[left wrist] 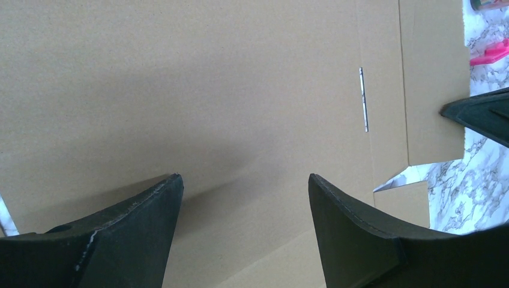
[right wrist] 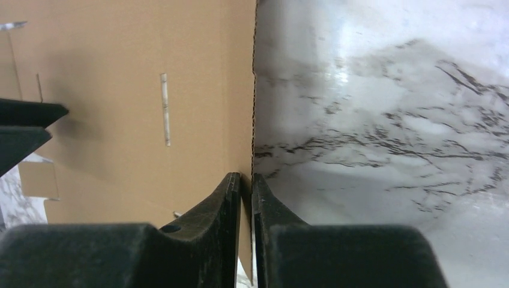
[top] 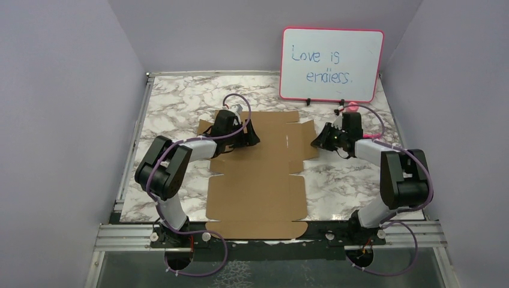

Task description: Fold the paper box

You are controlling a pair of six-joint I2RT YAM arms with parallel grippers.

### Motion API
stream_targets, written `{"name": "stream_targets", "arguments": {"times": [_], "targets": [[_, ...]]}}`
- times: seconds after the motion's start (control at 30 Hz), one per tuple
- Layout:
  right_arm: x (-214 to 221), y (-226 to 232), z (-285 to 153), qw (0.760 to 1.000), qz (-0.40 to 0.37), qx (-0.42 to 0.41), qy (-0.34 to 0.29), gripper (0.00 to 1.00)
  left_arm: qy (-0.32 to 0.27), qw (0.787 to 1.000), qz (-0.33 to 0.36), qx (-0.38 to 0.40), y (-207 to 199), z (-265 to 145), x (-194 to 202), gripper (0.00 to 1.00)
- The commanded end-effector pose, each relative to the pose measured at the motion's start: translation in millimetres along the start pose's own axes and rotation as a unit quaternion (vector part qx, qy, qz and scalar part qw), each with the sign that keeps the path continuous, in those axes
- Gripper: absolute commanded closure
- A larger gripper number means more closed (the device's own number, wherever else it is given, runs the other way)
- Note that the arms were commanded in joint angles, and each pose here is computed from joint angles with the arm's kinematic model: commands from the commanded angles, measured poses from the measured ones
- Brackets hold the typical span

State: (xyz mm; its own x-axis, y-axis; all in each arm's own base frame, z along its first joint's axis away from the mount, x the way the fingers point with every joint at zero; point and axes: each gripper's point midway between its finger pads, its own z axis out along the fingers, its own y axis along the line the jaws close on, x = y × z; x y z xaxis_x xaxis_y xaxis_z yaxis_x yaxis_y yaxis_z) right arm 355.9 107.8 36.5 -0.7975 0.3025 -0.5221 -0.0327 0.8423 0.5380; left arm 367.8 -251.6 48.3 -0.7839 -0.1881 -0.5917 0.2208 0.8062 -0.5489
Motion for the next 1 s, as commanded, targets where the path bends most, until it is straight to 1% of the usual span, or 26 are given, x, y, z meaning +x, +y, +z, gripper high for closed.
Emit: {"name": "stream_targets", "arguments": {"times": [0.0, 0.27, 0.37, 0.67, 0.77, 0.97], "targets": [[-11.4, 25.8, -11.8, 0.998, -0.057, -0.005, -0.007, 0.85, 0.017, 1.000, -0.009, 0.009, 3.0, 3.2, 15.6, 0.22], [-26.0, 52.7, -20.3, 0.985, -0.149, 0.083, -0.016, 0.86, 0.015, 1.000, -0.009, 0.004, 5.2, 1.7, 16.4, 0.22], [-30.5, 60.6, -23.7, 0.973, -0.188, 0.133, -0.022, 0.86, 0.015, 1.000, -0.010, 0.002, 6.0, 1.8, 16.8, 0.22], [-24.9, 87.8, -21.2, 0.930, -0.280, 0.236, -0.017, 0.85, 0.013, 1.000, -0.011, 0.003, 5.6, 1.5, 16.3, 0.22], [-17.4, 105.8, -16.9, 0.924, -0.302, 0.235, -0.017, 0.82, 0.015, 1.000, -0.012, 0.003, 6.1, 1.8, 17.4, 0.22], [1.0, 140.2, 2.5, 0.942, -0.298, 0.155, 0.000, 0.77, 0.014, 1.000, -0.013, 0.004, 5.3, 2.1, 16.5, 0.22]]}}
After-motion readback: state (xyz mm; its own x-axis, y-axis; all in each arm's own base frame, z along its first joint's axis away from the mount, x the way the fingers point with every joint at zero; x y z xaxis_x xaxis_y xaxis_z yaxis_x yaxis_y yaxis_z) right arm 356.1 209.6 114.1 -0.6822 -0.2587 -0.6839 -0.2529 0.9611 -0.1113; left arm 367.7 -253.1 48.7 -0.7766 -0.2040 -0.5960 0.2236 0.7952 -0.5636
